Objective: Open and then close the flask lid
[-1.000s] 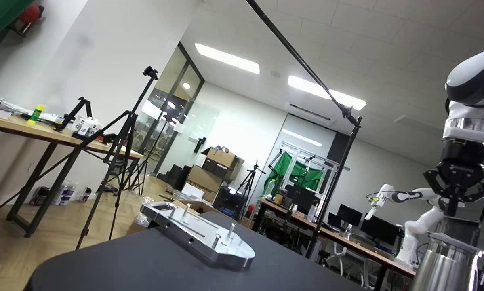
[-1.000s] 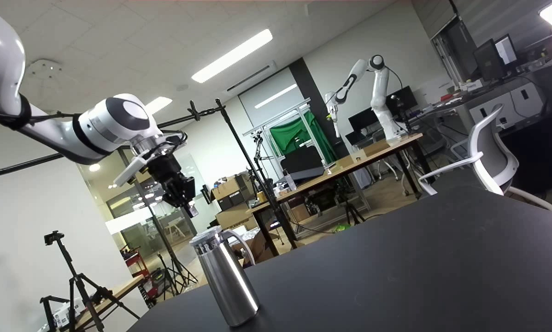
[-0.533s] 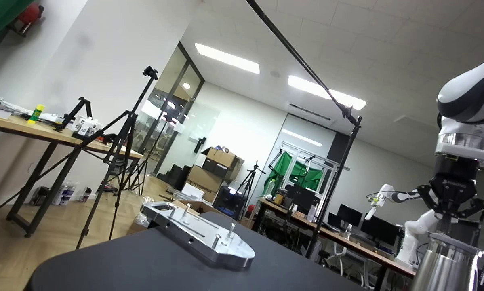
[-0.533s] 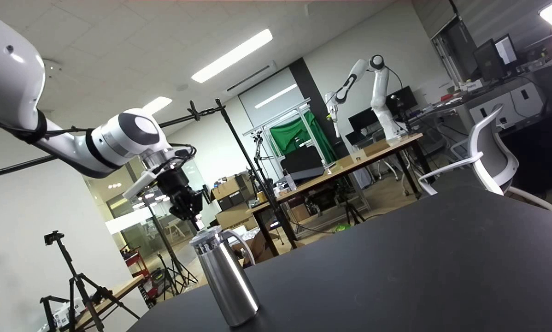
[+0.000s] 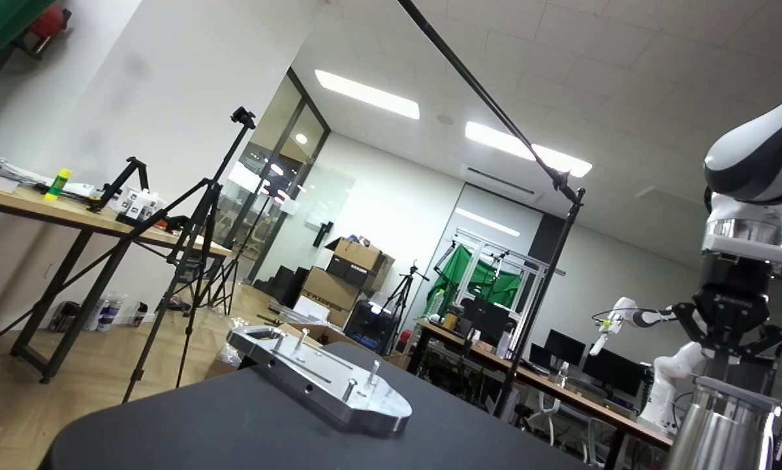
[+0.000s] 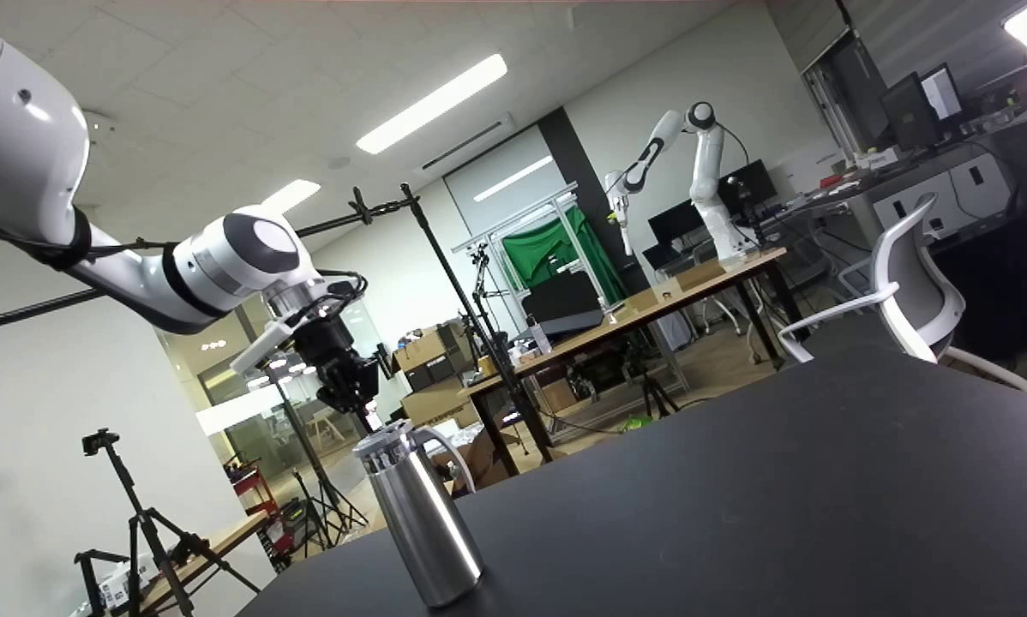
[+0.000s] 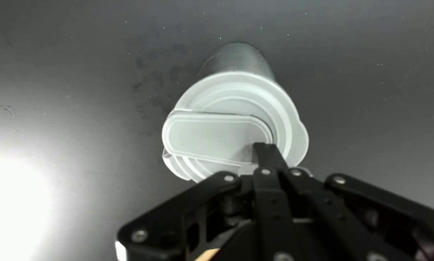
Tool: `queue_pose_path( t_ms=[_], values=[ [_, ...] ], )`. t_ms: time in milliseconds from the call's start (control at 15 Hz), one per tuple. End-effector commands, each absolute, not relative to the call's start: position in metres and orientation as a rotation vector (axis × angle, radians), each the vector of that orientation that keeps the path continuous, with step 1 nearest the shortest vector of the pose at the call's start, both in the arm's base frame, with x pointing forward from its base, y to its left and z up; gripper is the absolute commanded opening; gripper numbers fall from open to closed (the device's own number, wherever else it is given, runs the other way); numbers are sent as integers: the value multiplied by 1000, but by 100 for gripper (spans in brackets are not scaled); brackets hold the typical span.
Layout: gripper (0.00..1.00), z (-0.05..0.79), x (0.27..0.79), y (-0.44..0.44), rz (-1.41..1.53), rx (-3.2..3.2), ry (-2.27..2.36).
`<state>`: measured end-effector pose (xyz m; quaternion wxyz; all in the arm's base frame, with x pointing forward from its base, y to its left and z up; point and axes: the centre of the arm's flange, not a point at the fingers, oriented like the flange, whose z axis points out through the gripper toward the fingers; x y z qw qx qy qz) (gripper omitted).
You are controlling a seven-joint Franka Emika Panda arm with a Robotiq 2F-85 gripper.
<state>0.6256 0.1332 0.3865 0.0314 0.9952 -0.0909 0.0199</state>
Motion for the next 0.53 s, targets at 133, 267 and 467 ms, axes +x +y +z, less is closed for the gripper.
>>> queue_pose_path(
  t_ms=[133, 267, 467],
  values=[
    [0, 358, 631, 127, -42, 3011, -325],
    [0, 366, 630, 130, -22, 3019, -318],
    [0, 406, 627, 141, 51, 3046, -286]
  ],
)
